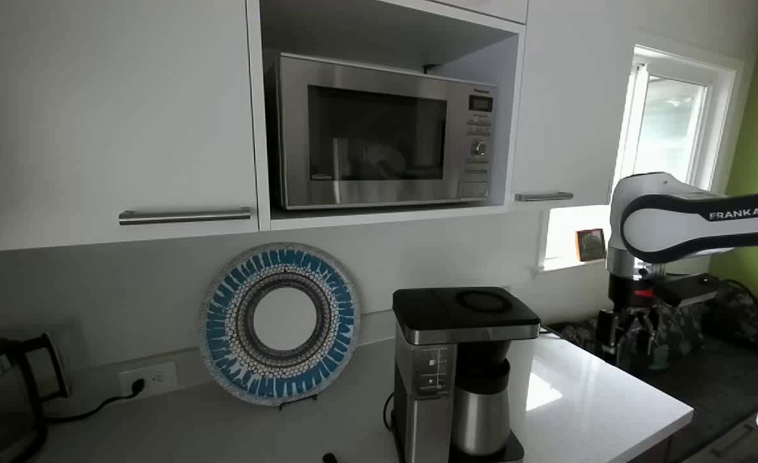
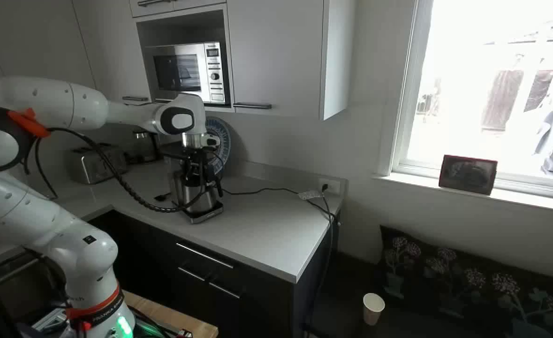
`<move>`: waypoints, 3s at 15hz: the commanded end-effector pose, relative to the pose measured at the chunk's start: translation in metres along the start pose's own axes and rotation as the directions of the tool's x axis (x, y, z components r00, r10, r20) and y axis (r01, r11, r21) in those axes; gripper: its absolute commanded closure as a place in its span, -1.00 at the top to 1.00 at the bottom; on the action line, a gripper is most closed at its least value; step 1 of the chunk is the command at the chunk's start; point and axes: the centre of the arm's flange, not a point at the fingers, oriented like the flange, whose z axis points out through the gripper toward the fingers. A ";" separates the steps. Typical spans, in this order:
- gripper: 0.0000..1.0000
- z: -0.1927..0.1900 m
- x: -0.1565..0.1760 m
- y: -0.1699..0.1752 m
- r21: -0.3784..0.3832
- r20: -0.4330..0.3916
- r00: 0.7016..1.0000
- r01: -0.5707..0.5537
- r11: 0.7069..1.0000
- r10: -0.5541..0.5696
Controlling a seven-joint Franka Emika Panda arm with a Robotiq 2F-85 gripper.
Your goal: Push the rightmost button on the bottom of the coffee machine
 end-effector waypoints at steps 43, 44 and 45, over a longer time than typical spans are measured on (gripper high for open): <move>1.00 0.246 0.054 0.060 0.419 0.666 0.599 -0.794 0.441 0.445; 1.00 0.254 0.055 0.065 0.407 0.686 0.575 -0.811 0.420 0.446; 1.00 0.261 0.054 0.069 0.390 0.703 0.550 -0.829 0.401 0.452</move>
